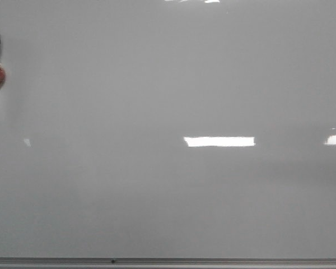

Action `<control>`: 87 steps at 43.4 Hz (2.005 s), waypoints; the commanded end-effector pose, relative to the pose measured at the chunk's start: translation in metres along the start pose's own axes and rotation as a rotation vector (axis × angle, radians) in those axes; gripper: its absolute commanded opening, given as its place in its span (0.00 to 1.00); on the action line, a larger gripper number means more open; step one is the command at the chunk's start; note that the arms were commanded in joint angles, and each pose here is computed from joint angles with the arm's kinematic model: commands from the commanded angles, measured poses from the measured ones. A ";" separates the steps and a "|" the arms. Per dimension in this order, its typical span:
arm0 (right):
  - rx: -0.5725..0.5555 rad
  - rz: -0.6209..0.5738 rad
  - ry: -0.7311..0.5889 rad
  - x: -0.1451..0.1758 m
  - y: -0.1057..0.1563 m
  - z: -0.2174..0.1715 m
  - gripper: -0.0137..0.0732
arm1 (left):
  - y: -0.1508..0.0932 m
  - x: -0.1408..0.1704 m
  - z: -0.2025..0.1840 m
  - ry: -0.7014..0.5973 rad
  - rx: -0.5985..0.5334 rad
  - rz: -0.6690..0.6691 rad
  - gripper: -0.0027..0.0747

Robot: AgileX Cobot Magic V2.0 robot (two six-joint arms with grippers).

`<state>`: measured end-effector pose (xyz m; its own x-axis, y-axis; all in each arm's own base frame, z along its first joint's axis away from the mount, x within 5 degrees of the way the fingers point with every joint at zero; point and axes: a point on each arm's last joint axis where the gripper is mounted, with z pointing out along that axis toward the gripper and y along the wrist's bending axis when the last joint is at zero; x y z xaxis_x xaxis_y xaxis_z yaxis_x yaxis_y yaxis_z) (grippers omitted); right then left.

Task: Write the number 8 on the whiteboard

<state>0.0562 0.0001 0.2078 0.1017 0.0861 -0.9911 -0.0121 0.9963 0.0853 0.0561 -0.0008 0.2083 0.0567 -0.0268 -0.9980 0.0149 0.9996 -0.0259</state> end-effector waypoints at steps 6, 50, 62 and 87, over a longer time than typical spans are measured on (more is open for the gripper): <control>-0.002 -0.012 -0.081 -0.007 0.000 -0.002 0.03 | 0.000 -0.004 -0.001 -0.084 0.002 -0.012 0.01; -0.012 -0.092 0.051 -0.128 0.012 0.006 0.03 | -0.005 -0.154 -0.010 -0.113 0.009 -0.011 0.01; -0.009 -0.092 0.218 -0.147 0.014 0.044 0.03 | -0.005 -0.162 0.020 0.129 0.005 -0.011 0.01; -0.001 -0.093 0.444 -0.118 0.012 0.089 0.35 | -0.004 -0.137 0.064 0.375 -0.001 -0.007 0.25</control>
<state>0.1271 0.0030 0.3196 -0.4160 0.0085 -0.9093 -0.0239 0.9995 0.0203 0.1021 -0.0019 0.3372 -0.3679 -0.0177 -0.9297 0.0108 0.9997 -0.0233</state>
